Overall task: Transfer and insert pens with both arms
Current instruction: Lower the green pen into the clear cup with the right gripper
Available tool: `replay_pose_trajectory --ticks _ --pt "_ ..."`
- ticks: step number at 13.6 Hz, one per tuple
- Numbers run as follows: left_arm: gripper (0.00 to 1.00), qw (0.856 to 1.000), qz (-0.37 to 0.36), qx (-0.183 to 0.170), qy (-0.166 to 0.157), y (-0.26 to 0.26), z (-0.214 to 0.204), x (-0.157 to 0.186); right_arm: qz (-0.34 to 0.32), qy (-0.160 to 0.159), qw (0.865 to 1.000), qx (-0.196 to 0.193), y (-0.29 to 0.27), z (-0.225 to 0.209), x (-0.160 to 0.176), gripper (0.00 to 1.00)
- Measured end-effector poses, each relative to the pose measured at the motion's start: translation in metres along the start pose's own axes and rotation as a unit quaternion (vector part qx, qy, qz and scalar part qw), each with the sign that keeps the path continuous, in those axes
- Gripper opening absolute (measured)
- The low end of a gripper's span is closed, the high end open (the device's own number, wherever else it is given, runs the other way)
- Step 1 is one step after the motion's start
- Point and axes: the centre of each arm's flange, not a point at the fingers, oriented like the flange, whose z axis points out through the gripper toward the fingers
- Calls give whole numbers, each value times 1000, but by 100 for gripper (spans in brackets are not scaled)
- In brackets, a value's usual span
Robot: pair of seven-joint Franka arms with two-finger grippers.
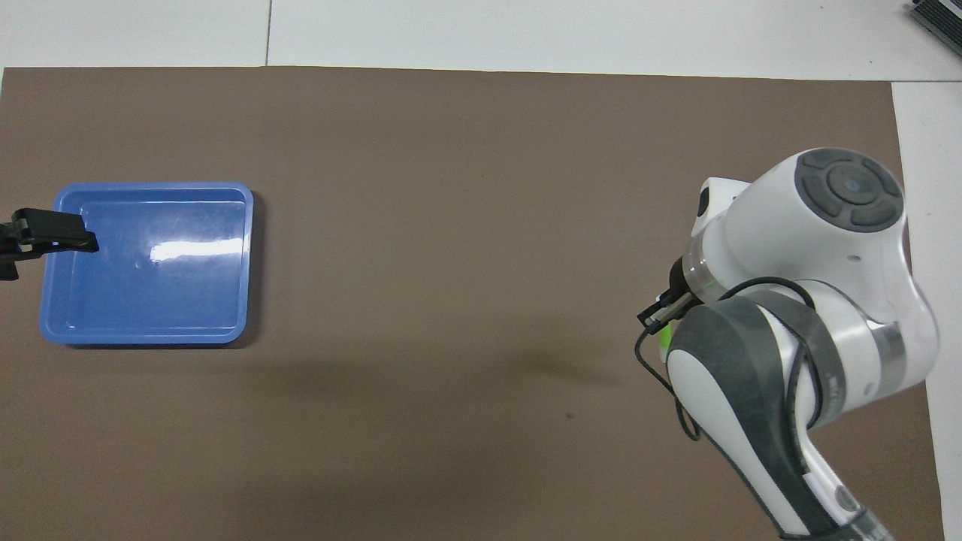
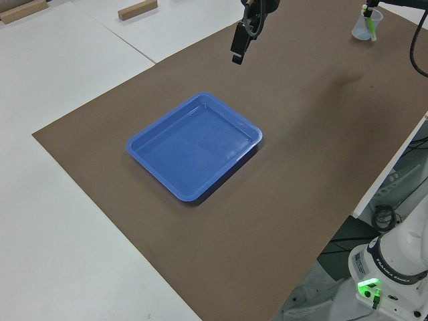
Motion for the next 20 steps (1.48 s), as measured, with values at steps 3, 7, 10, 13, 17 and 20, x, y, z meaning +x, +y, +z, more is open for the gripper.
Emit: replay_pose_trajectory --ticks 3,7,10,13,17,20 --pt "100 1000 2 0 1 1 -1 0 -75 -29 996 -49 32 -14 -26 19" --pt "100 1000 12 0 -1 11 -2 -3 -142 -41 985 -93 62 -9 -35 19" --pt "100 999 35 14 -11 26 -20 -7 -176 -14 978 -108 105 12 -48 19" --pt "100 999 43 20 -12 26 -35 -2 -185 9 975 -121 125 34 -56 19" --pt "100 998 56 21 -18 35 -28 0 -175 15 977 -125 113 37 -49 19" --pt "100 998 60 16 -21 41 -26 -1 -168 25 978 -121 112 36 -48 19"
